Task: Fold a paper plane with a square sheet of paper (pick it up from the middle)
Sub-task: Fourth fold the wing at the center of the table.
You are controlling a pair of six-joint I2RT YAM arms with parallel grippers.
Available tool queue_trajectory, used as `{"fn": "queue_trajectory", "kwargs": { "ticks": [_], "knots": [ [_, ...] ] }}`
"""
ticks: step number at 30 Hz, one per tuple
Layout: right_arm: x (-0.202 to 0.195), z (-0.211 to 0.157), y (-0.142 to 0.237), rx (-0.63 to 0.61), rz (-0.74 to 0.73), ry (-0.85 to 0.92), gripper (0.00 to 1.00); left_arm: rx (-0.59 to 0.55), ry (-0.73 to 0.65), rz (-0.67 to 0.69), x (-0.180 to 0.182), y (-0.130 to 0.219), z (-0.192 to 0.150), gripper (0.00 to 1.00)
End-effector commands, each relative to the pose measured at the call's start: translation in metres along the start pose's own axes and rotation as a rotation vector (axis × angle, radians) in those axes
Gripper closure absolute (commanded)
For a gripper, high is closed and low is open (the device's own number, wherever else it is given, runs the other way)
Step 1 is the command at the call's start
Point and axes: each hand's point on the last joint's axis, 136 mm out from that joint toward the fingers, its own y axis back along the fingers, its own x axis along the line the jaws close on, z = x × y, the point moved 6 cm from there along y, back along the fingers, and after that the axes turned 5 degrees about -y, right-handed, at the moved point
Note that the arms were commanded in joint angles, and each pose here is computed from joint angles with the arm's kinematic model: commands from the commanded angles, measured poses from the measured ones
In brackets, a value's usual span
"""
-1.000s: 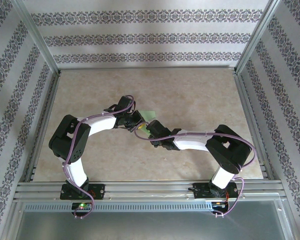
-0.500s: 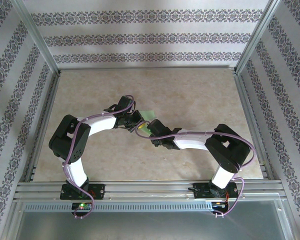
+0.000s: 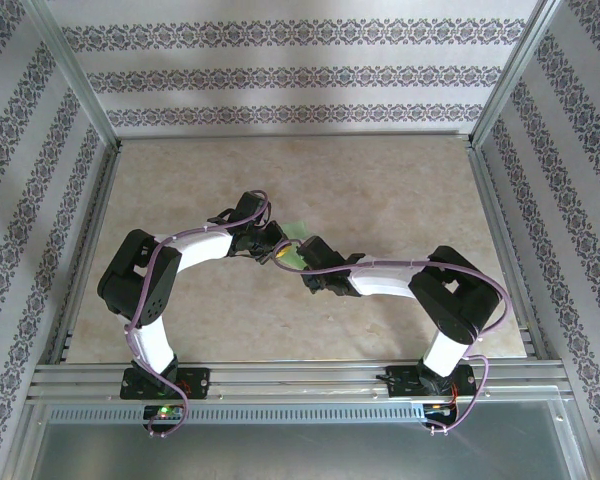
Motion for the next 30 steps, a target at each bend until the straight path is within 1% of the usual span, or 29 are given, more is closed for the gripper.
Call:
{"fn": "queue_trajectory", "kwargs": {
  "ticks": [1, 7, 14, 17, 21, 23, 27, 30],
  "knots": [
    [0.002, 0.002, -0.003, 0.014, 0.05, -0.027, 0.86, 0.004, 0.019, 0.015, -0.003, 0.009, -0.005, 0.88],
    [0.003, -0.002, -0.006, 0.043, 0.127, -0.071, 0.89, -0.028, 0.012, 0.019, -0.003, 0.021, 0.003, 0.81],
    [-0.001, -0.002, -0.006, 0.075, 0.257, -0.158, 0.9, -0.129, -0.006, 0.046, 0.0, 0.055, 0.02, 0.69],
    [-0.002, -0.001, -0.006, 0.094, 0.311, -0.191, 0.91, -0.166, -0.01, 0.05, 0.004, 0.066, 0.023, 0.65],
    [-0.005, -0.002, -0.006, 0.126, 0.375, -0.238, 0.91, -0.194, -0.037, 0.017, 0.009, 0.07, 0.019, 0.64],
    [-0.007, -0.003, -0.007, 0.148, 0.408, -0.272, 0.91, -0.192, -0.058, -0.03, 0.011, 0.067, 0.015, 0.64],
    [-0.01, -0.006, -0.008, 0.184, 0.471, -0.329, 0.91, -0.154, -0.099, -0.161, 0.006, 0.056, 0.007, 0.65],
    [-0.013, -0.006, -0.009, 0.203, 0.507, -0.358, 0.91, -0.119, -0.139, -0.206, 0.0, 0.044, 0.001, 0.69]
  ]
}}
